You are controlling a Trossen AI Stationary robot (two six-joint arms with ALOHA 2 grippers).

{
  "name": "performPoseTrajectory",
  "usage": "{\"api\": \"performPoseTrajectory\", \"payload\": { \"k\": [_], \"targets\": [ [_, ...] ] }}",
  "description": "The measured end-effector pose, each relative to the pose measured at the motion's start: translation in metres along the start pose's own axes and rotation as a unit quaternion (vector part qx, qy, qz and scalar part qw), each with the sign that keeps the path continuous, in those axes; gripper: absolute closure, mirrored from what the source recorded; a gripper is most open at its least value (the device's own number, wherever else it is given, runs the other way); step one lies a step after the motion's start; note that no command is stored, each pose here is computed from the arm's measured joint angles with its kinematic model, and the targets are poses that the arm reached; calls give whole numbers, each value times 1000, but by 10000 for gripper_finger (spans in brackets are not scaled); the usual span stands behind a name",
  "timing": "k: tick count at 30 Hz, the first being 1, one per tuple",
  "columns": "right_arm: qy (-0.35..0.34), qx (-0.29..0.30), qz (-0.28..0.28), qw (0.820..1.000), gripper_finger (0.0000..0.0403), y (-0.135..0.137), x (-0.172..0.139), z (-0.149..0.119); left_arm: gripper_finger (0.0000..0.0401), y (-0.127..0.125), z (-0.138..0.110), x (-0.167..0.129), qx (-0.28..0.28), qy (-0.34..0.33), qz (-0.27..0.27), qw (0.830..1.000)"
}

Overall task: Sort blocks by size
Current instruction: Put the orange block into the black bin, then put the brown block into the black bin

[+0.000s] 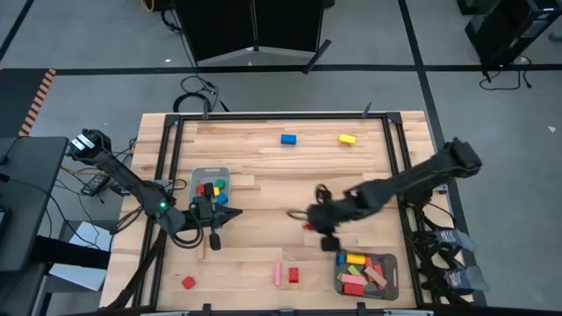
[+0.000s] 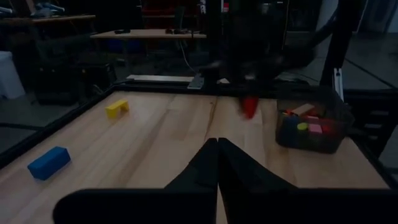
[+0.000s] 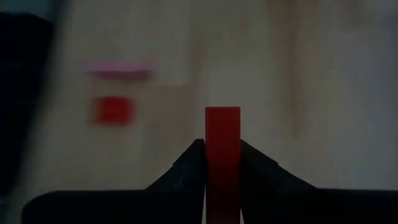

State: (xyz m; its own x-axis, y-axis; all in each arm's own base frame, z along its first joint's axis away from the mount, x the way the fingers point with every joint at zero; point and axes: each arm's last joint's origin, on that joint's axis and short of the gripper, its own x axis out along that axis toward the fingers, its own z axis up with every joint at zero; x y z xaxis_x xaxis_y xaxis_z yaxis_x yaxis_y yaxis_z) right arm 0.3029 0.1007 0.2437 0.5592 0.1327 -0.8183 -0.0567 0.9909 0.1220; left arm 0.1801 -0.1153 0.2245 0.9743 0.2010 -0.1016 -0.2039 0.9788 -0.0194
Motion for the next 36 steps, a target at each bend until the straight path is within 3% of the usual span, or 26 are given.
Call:
{"api": "performPoseTrajectory", "payload": {
  "k": [4,9,13,17,23,28,31,36],
  "targets": [
    [-2,67,61,996,332,38,-40,-16,389,0,0,0,0,1,0,1000],
    [7,147,67,987,332,68,-72,-43,389,0,-1,0,2,3,1,1000],
    [83,219,83,969,332,82,-65,-76,389,0,-1,0,-2,3,1,1000],
    [168,288,109,937,326,83,-48,-98,389,0,-1,0,-10,3,1,1000],
    [186,336,91,919,237,76,-36,-110,389,0,-1,0,-19,3,1,1000],
    [181,329,95,922,176,76,-35,-110,389,1,-1,1,-20,2,3,1000],
    [151,300,107,936,156,74,-34,-104,389,2,0,2,-21,2,8,1000],
    [-6,240,43,970,151,56,-39,-84,389,6,-2,6,-42,8,21,999]
  ]
}}
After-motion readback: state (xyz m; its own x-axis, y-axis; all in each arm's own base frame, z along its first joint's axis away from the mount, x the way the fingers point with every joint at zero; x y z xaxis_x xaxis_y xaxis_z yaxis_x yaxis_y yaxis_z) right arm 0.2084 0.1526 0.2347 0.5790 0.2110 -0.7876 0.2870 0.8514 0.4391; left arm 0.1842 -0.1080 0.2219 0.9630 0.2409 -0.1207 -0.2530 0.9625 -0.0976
